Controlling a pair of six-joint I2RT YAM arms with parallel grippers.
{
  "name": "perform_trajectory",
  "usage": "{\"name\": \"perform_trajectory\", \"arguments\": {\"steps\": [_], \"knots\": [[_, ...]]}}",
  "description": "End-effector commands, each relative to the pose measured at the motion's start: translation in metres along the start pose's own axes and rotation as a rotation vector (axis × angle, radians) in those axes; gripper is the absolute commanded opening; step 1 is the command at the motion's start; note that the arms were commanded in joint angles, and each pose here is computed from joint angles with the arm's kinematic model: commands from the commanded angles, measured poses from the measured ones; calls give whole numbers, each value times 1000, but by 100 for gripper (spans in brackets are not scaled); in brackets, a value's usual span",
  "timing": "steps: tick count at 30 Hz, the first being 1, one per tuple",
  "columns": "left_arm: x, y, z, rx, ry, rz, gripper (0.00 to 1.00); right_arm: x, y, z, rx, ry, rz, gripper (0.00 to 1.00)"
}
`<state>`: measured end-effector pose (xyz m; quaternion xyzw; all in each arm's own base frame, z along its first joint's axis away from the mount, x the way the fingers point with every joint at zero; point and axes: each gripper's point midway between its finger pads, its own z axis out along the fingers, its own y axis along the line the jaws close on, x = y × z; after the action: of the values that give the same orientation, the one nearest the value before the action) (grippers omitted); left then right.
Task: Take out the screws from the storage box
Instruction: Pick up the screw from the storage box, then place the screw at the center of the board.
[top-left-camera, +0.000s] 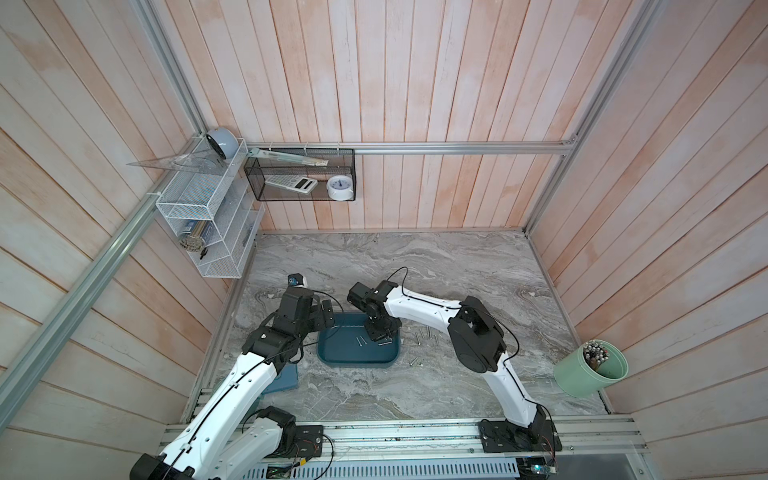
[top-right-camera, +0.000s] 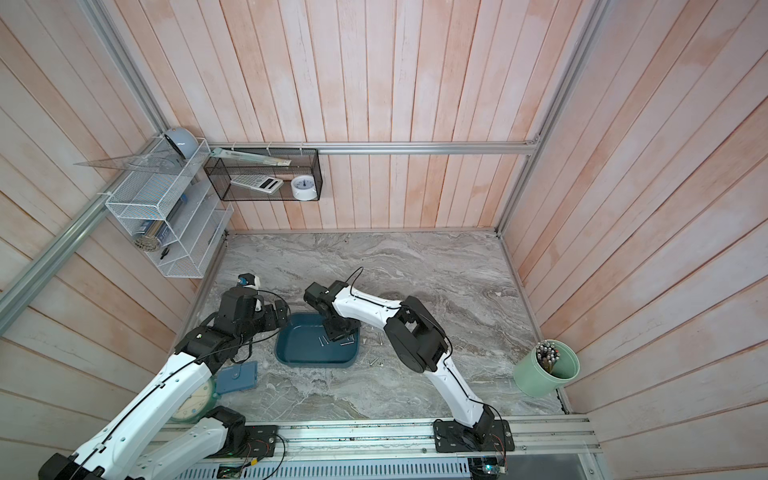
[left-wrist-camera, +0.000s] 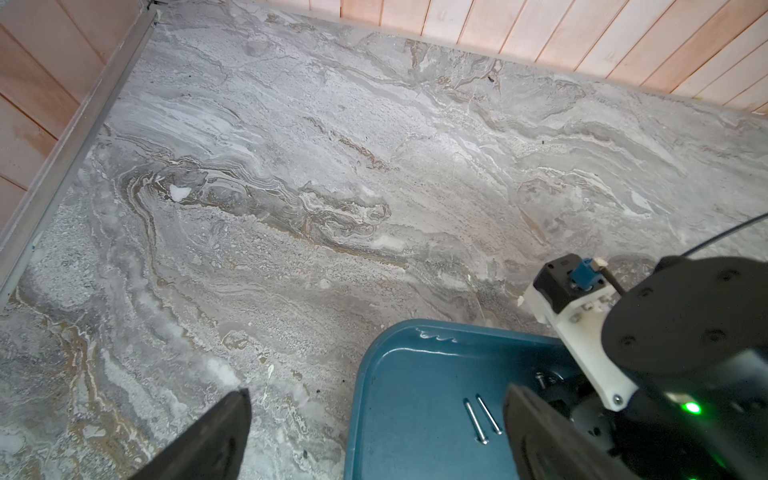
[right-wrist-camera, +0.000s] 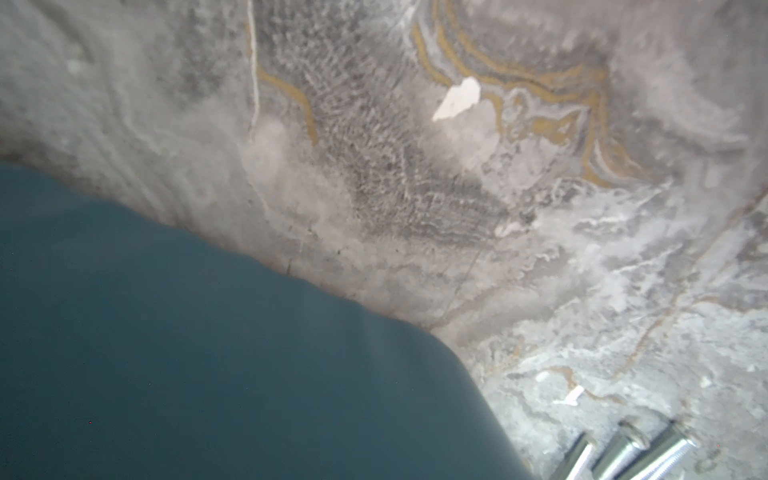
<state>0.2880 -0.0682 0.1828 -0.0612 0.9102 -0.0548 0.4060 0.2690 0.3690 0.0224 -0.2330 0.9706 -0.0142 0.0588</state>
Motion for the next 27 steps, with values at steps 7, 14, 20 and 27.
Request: {"name": "perform_trajectory", "arguments": {"steps": [7,14,20,27], "knots": [[-14,-4,-9,24,-39,-17,100,-20,27,-77,-244,-184,45,8],[-15,-7,-16,58,-63,6,100,-19,11,-101,-261,-271,102,8],[-10,-18,-11,113,-18,10,100,0,-52,-117,-190,-330,199,8],[-12,-21,-7,122,-27,20,100,44,-134,-113,-131,-374,364,9]]}}
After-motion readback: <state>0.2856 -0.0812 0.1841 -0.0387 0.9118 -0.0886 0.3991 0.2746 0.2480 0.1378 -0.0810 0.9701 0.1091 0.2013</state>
